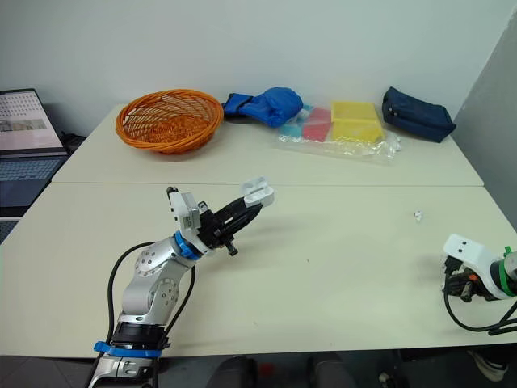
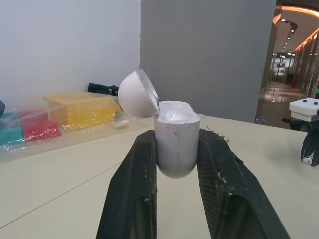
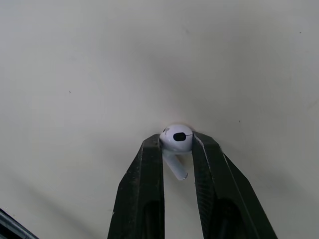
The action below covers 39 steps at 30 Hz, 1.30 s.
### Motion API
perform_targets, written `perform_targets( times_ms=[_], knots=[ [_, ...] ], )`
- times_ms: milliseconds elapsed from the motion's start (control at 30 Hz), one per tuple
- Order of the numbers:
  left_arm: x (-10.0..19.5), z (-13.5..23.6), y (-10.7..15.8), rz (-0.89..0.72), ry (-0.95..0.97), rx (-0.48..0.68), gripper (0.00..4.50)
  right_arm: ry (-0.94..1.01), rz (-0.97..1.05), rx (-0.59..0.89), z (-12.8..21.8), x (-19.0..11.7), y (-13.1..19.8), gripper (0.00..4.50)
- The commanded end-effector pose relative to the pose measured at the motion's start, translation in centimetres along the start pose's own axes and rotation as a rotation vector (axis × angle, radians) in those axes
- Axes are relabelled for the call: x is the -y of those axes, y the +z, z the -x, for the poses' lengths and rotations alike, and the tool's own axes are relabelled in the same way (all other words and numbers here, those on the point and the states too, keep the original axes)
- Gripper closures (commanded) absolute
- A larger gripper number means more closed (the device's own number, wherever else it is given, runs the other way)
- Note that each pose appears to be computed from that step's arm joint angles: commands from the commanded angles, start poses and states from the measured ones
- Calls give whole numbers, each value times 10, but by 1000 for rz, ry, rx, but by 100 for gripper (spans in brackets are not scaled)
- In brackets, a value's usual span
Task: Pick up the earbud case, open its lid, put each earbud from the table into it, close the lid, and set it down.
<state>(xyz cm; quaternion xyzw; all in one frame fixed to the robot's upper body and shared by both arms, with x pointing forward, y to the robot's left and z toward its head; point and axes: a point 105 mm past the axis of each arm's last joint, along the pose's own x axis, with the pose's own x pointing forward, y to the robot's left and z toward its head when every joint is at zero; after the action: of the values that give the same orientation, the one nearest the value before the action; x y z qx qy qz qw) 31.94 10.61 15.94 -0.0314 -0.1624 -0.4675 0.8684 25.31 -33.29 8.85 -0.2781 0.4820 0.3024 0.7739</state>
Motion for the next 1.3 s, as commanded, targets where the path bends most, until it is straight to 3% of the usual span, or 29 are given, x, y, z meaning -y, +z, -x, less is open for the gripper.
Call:
perform_targets(
  times_ms=[33,133,333,467,567,667,800,1300],
  knots=[
    [2,-5,12,-43,-19,41,374,8,-3,-11,-5,-3,-1,408],
    [1,-6,13,-46,-21,42,374,19,12,68,-3,-5,18,408],
    [-1,-6,13,-50,-26,41,374,238,79,478,23,-55,128,408],
    [-3,-9,13,-60,-16,51,374,250,39,1084,77,-85,248,408],
    [-4,-14,11,-63,-8,63,374,227,-11,1382,113,-110,297,408],
    [-4,-18,11,-62,-8,75,374,245,-78,1456,119,-123,310,408],
    [-2,-27,17,-63,-13,115,374,235,-112,1458,98,-141,319,408],
    [-1,-32,20,-74,-47,136,374,162,-217,1400,64,-137,321,408]
  ],
)
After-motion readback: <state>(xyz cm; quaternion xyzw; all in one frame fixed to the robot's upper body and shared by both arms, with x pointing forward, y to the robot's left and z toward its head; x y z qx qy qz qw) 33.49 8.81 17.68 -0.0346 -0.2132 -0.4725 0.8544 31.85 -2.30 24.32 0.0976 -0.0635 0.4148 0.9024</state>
